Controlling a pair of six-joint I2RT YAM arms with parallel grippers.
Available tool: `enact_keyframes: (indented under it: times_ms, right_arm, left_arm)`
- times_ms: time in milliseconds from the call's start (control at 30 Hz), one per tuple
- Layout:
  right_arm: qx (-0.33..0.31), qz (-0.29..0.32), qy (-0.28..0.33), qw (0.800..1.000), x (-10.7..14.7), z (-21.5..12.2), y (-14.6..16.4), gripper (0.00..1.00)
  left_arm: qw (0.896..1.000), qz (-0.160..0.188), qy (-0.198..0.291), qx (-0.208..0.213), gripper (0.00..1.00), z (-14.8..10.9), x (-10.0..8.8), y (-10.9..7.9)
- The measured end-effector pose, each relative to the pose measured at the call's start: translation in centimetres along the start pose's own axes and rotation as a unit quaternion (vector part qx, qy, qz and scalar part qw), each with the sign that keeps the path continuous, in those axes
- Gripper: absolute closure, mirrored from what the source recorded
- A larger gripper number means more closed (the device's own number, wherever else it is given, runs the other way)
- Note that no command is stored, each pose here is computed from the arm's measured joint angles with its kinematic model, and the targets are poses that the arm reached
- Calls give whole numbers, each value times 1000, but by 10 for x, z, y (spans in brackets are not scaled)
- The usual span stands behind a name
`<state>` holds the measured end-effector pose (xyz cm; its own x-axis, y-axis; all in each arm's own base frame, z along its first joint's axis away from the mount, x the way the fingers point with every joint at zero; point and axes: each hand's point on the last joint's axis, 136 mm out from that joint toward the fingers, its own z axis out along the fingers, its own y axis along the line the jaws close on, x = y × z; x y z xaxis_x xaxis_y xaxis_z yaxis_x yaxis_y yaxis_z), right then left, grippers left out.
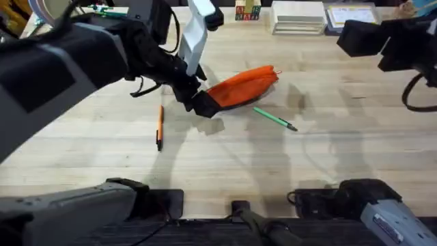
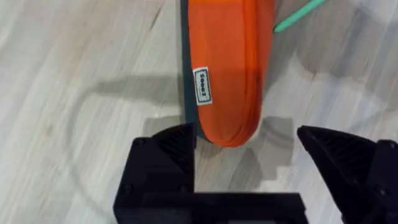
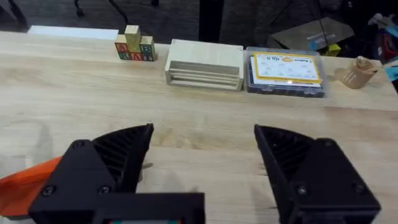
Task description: Unzip the bag, pick up the pens from the table one at a time and place them inside, then zip the bag closed.
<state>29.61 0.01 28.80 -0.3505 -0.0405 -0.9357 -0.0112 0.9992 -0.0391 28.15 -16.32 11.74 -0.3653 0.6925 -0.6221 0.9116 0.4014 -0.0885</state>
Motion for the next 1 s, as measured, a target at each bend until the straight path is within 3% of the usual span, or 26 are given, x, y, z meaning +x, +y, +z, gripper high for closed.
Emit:
enact_keyframes:
  times_ms: [167,500,533,600,633,1000]
  right_arm:
    - [0,0,0,1000,0,0,0,4]
    - [0,0,0,1000,0,0,0,4]
    - [0,0,0,1000,0,0,0,4]
    - [0,0,0,1000,0,0,0,4]
    - [0,0,0,1000,0,0,0,4]
    - [-35,1,8,999,4,0,12,4]
  left_arm:
    - [999,-18,20,20,7,18,13,4]
    - [1000,-10,-3,24,8,25,5,8]
    - [1000,-11,-2,24,364,25,5,8]
    - [1000,-9,-3,24,605,25,5,8]
    - [1000,-6,-3,21,925,25,4,10]
    - [1000,-7,-2,22,960,26,5,10]
